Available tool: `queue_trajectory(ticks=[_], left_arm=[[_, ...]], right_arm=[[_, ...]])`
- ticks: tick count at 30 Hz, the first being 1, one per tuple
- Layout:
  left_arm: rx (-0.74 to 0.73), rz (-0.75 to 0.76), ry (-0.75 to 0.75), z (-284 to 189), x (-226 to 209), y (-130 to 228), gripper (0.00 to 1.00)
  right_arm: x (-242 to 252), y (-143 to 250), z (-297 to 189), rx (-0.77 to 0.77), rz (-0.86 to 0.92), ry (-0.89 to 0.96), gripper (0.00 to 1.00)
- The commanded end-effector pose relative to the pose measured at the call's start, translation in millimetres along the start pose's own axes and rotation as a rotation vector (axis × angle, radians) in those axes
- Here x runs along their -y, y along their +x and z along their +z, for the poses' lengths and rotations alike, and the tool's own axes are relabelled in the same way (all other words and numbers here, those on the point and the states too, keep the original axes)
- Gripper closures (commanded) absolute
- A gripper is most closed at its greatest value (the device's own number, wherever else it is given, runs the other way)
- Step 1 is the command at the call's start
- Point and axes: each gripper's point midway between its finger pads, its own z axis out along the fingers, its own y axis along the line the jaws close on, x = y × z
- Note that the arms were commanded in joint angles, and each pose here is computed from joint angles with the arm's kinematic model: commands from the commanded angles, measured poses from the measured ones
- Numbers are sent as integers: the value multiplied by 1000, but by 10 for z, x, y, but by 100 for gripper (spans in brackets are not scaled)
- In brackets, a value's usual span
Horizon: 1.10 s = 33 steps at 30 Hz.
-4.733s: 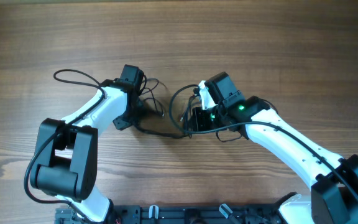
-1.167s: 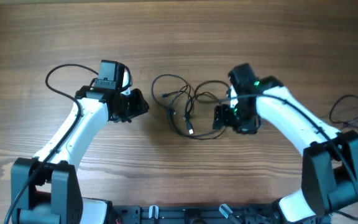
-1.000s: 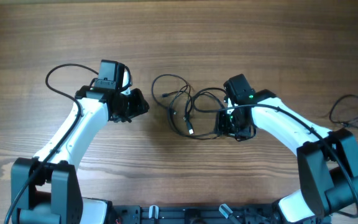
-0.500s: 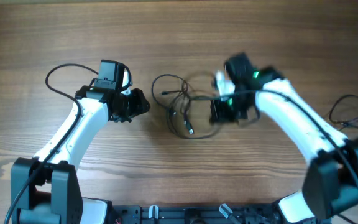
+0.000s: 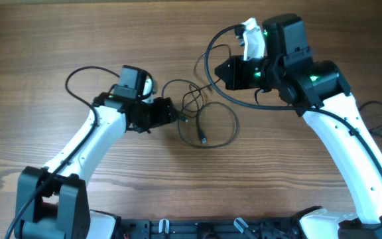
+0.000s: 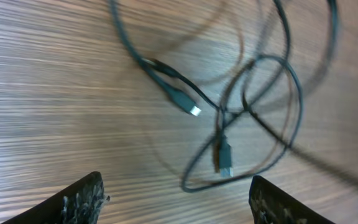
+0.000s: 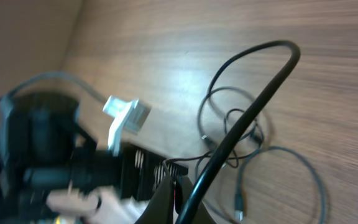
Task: Untangle cables
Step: 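Pull the grasped cable rightward with the right gripper, stretching it out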
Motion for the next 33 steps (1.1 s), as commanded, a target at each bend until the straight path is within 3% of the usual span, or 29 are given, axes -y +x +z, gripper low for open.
queue_trajectory(ticks=[1, 7, 8, 9, 10, 11, 12, 15, 18, 21, 25, 33], left_arm=[[-58, 49, 19, 143, 136, 166, 25], [-144, 118, -9, 582, 214, 382, 30], [-128, 126, -43, 637, 161, 354, 40], [-99, 129, -94, 644, 74, 298, 56], [-48, 133, -182, 628, -73, 201, 80], [-18, 134, -236, 608, -167, 142, 92], [0, 135, -271, 592, -227, 108, 96], [52, 22, -461, 433, -633, 41, 96], [26, -81, -525, 273, -982, 22, 96], [36, -243, -555, 89, -1370, -65, 96], [26, -514, -510, -115, -1782, -61, 96], [3, -539, -442, -82, -1714, -52, 96]], right_arm=[[117, -168, -24, 81, 80, 80, 96], [131, -140, -22, 70, 82, 86, 96], [142, -118, -23, 62, 85, 91, 96], [167, -101, -23, 57, 88, 104, 96], [252, -71, -33, 52, 97, 149, 96], [344, -40, -48, 48, 105, 199, 96], [429, -17, -67, 47, 111, 246, 96], [1131, 77, -389, 69, 168, 613, 96], [1882, 94, -927, 130, 376, 857, 96], [2491, 200, -1344, 171, 639, 870, 96], [3197, 679, -2008, 207, 966, 934, 96], [3317, 688, -2141, 225, 951, 934, 96]])
